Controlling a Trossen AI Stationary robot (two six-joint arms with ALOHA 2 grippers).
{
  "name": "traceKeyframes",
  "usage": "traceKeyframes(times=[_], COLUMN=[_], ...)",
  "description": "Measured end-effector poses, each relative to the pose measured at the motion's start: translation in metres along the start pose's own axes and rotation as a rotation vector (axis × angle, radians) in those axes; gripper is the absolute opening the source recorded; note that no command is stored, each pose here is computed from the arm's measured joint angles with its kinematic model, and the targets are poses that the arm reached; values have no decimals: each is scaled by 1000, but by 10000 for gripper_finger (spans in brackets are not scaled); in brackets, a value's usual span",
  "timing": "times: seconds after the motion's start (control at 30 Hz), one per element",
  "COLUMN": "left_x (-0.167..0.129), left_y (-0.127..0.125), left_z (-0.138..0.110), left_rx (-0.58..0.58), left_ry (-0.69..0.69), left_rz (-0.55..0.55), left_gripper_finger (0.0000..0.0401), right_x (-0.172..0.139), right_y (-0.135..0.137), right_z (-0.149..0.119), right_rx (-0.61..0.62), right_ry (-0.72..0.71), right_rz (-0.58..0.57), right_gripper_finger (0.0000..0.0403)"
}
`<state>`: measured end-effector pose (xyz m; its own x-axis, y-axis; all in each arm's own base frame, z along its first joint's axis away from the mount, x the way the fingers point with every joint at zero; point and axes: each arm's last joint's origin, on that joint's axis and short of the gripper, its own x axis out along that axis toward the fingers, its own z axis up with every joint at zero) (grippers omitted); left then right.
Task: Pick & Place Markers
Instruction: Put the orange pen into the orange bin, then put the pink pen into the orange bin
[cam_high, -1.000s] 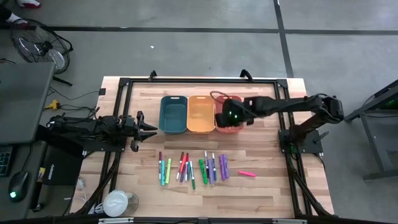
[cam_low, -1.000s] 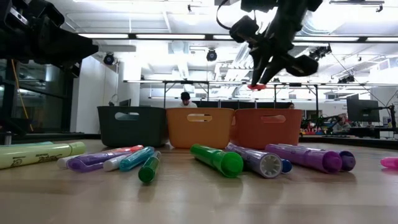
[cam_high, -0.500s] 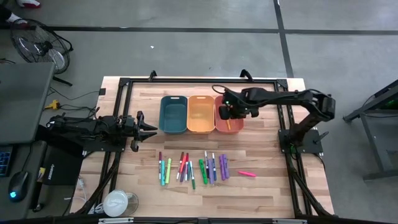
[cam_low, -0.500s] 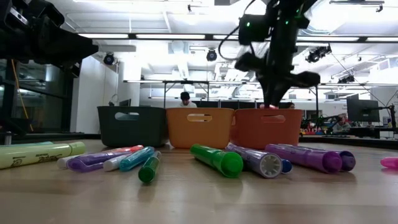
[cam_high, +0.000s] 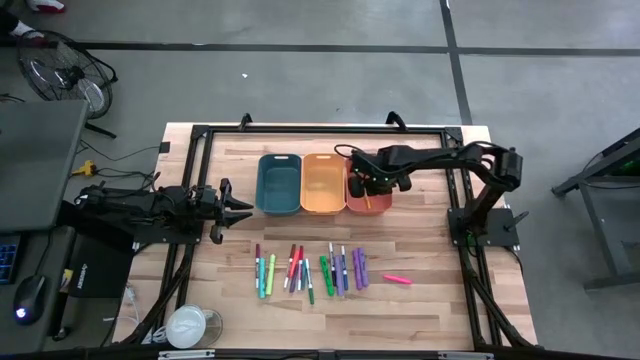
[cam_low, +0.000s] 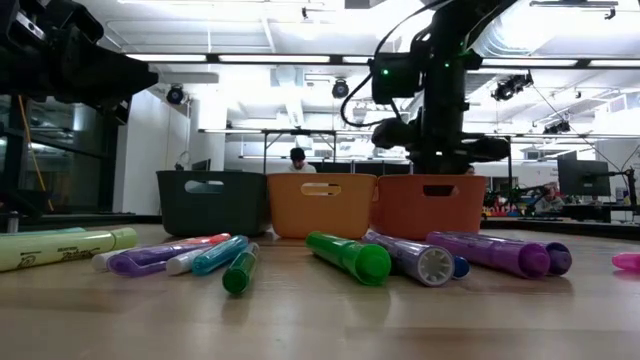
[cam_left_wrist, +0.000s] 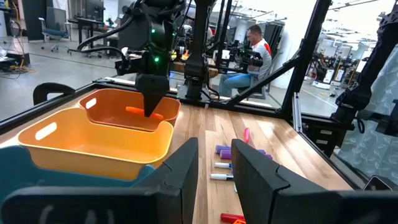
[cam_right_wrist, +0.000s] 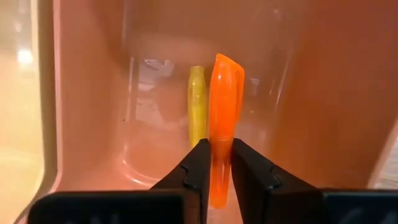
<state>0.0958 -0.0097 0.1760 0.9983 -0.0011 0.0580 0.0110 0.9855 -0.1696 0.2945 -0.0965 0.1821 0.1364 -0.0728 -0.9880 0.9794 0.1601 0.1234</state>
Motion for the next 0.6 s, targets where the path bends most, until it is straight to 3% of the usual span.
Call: traceKeyframes(times=[0.3,0.6], left_x=[0,0], left_y=[0,0], left_z=[0,0], left_rx=[0,0], left_ry=[0,0], left_rz=[0,0], left_gripper_finger=[94,94], right_x=[0,0], right_y=[0,3], right_z=[0,0], right_rx=[-8,-8], right_ry=[8,7], right_rz=[4,37], right_gripper_finger=[56,109])
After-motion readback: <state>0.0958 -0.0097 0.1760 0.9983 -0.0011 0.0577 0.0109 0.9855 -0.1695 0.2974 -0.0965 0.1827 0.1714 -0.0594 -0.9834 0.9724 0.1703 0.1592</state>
